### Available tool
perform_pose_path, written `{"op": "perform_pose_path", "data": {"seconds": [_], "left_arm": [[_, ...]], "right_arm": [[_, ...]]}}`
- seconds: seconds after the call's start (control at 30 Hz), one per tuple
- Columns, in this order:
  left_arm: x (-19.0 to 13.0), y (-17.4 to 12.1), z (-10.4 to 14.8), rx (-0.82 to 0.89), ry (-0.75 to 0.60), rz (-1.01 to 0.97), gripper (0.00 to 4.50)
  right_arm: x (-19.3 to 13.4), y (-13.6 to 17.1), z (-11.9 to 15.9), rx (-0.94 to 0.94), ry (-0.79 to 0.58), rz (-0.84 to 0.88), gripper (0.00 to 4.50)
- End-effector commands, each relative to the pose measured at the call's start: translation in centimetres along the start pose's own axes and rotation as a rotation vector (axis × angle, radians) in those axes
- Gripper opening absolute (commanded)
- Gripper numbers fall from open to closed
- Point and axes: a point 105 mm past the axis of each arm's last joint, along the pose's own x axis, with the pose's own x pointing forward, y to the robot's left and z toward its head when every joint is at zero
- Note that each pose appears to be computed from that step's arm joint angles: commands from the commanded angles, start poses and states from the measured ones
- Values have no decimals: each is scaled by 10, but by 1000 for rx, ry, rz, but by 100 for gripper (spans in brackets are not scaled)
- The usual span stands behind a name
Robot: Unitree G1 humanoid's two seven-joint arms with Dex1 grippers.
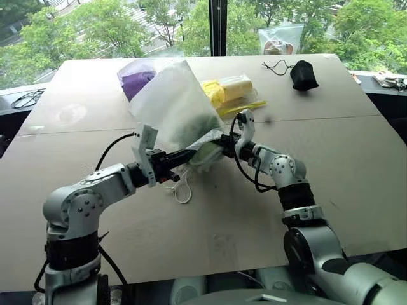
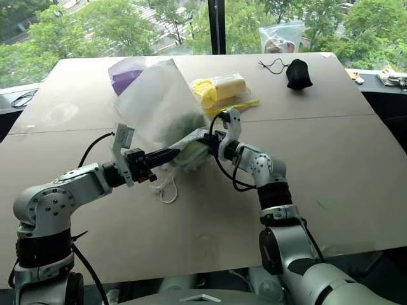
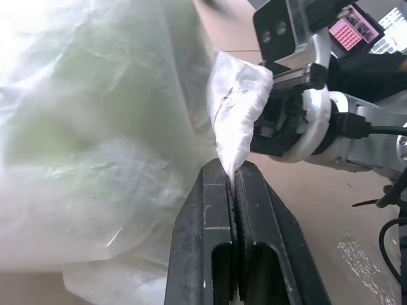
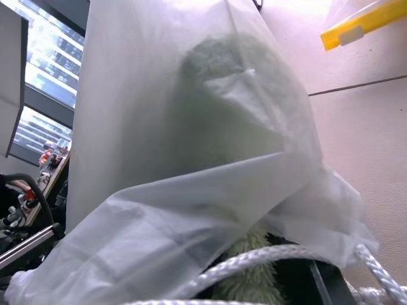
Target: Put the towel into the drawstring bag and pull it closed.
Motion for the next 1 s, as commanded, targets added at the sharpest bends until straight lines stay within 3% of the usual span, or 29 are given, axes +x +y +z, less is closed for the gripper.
{"op": "perform_pose_path", "data": {"seconds": [0.03,0.1,0.3,0.57,0.67,0.8,1.0], "left_arm": [[6,-13,14,53,-41,-33,0],[1,-6,22,41,-65,-9,0],[-7,11,34,35,-89,39,0],[-4,10,39,37,-92,17,0],[-3,7,35,31,-77,2,0],[-5,3,21,31,-29,-27,0],[-13,-14,10,-15,4,-114,0]], "right_arm": [[18,40,1,-67,-9,107,181],[7,39,4,-149,3,107,277],[-26,37,8,-283,47,129,277],[-44,31,-17,-377,151,99,277],[-39,30,-23,-378,145,93,195],[-24,31,-19,-324,59,98,6],[-6,56,6,-59,-106,251,6]]}}
